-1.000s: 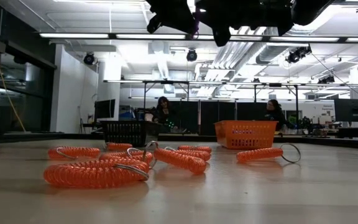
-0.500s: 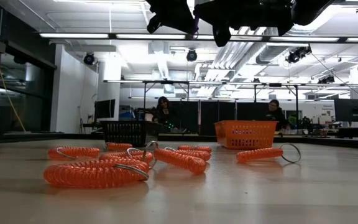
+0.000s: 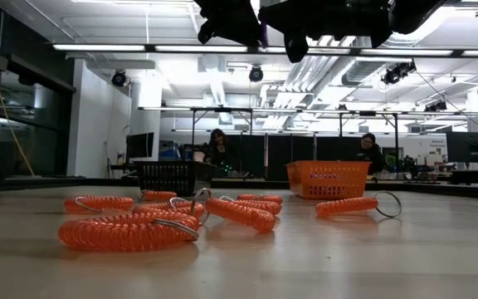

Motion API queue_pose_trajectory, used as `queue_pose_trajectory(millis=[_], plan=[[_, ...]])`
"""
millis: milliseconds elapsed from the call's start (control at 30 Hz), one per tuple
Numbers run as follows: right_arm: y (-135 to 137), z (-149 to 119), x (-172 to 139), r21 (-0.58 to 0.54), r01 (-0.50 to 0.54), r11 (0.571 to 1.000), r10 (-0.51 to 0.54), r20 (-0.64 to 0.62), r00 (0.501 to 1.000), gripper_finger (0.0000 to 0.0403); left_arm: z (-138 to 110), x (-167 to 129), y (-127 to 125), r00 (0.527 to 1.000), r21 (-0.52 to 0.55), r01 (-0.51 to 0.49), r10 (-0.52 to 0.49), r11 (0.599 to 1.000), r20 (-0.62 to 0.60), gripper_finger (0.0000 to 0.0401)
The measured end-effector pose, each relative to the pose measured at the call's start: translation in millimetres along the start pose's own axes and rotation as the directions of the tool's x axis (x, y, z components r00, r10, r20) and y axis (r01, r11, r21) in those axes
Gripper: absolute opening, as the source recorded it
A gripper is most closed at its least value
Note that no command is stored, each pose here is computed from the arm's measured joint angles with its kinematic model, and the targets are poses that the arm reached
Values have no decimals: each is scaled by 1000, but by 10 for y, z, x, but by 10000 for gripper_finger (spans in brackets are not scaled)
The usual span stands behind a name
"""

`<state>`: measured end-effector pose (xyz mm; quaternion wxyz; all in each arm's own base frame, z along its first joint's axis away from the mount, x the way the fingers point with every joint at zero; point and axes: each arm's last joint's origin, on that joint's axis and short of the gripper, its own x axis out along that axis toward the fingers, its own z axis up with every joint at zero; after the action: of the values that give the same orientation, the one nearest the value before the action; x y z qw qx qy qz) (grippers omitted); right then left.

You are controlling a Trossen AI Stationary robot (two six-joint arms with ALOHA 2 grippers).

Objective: Sort spring keychains into baskets
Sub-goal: Put the violet spring keychain into the orange basket

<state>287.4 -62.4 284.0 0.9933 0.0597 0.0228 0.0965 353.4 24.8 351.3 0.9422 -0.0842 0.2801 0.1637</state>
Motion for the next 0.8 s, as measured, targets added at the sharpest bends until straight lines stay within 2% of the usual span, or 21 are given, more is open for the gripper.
queue_pose_trajectory(millis=[167, 267, 500, 667, 800], plan=[[-1, -9, 0, 4, 2, 1000, -2, -9, 1000, 3, -21, 0, 1, 1000, 37, 10, -9, 999, -24, 177], [-4, -22, -1, 9, 6, 1000, -6, -21, 1000, 3, -52, -55, 23, 998, 59, -11, 15, 998, -57, 204], [-76, -108, -30, 43, 105, 994, -100, -105, 989, 3, -150, -277, 145, 968, 91, -191, 203, 977, -147, 216], [-251, -264, -145, 126, 270, 955, -229, -267, 936, 3, -235, -387, 214, 927, 101, -293, 309, 951, -212, 216], [-370, -395, -268, 187, 409, 893, -309, -407, 860, 3, -260, -464, 245, 911, 88, -326, 338, 941, -236, 216]])
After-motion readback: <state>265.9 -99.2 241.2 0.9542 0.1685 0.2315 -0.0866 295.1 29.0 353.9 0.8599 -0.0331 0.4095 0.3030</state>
